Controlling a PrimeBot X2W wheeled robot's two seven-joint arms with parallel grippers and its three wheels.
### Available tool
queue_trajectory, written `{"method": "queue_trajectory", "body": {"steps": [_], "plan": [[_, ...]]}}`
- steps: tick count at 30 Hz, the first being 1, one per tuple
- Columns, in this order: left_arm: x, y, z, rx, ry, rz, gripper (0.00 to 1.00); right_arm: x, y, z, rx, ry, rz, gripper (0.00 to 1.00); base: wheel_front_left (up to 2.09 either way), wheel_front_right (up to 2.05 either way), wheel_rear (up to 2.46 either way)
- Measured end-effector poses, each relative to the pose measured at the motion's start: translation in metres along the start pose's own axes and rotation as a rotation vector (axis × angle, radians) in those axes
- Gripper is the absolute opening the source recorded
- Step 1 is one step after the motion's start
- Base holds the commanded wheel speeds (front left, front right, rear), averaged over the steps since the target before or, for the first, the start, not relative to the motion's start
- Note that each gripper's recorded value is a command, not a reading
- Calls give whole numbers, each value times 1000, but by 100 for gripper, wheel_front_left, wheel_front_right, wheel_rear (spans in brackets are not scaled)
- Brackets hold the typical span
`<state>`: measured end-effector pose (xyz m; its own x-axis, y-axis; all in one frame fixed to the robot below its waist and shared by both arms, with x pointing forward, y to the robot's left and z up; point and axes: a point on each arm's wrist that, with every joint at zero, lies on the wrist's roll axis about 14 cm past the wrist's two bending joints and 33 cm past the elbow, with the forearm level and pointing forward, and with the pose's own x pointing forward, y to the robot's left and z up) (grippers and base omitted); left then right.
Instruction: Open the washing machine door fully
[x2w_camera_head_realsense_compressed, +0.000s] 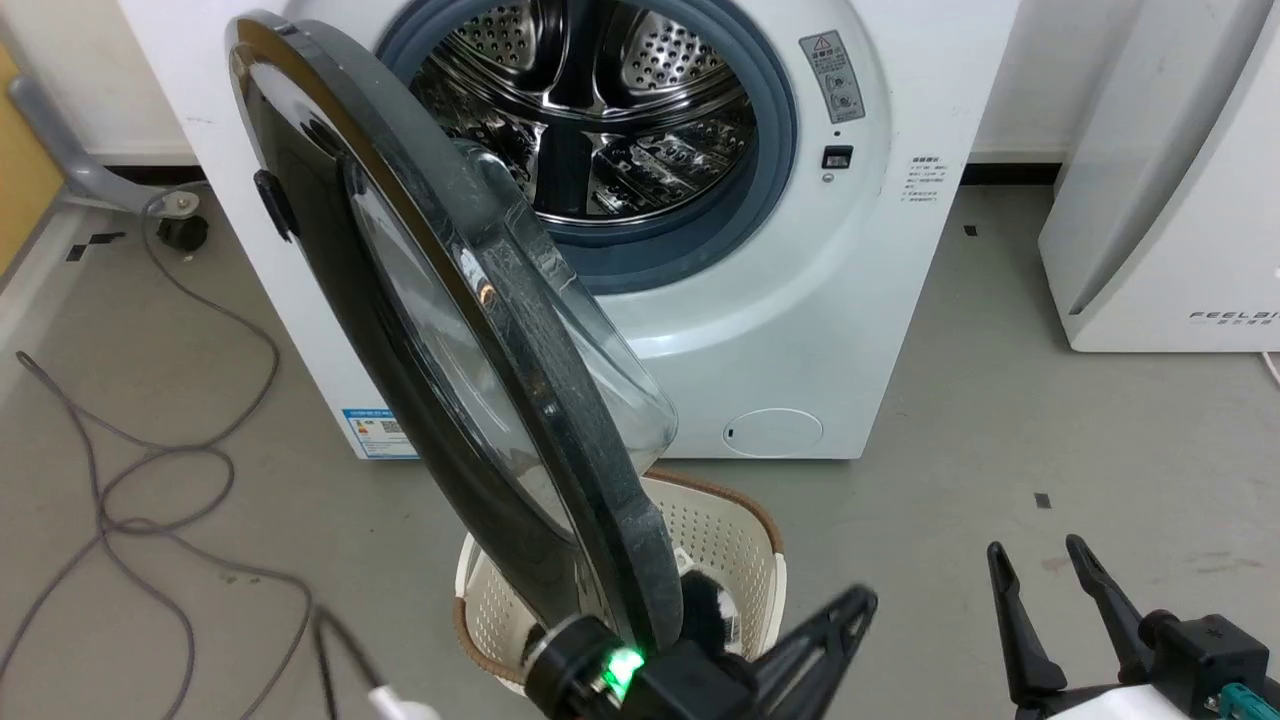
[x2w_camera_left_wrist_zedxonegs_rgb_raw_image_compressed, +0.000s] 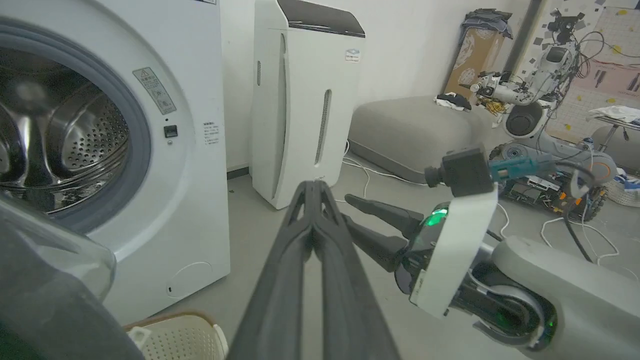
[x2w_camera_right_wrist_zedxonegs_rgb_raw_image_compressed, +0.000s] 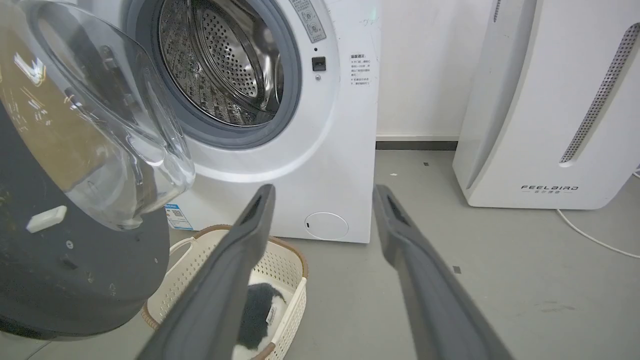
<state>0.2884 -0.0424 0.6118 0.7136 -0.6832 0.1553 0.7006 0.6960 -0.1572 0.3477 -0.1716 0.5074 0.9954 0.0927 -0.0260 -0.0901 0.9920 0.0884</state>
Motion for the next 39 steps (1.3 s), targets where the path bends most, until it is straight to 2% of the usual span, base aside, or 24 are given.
{"method": "queue_trajectory", "body": {"steps": [5, 10, 20, 39], "plan": [[-1, 5, -45, -2, 138, 18, 0, 0, 0, -4, 6, 11, -1, 100, 0, 0, 0], [2, 24, -73, 13, 213, 81, 0, 0, 0, -6, 8, 17, 0, 100, 0, 0, 0], [14, 70, -76, 35, 200, 238, 0, 0, 1, -9, 17, 27, 0, 100, 0, 0, 0], [-12, 88, -77, 36, 209, 361, 0, 3, 5, -10, 16, 31, 16, 100, 0, 0, 0]]}}
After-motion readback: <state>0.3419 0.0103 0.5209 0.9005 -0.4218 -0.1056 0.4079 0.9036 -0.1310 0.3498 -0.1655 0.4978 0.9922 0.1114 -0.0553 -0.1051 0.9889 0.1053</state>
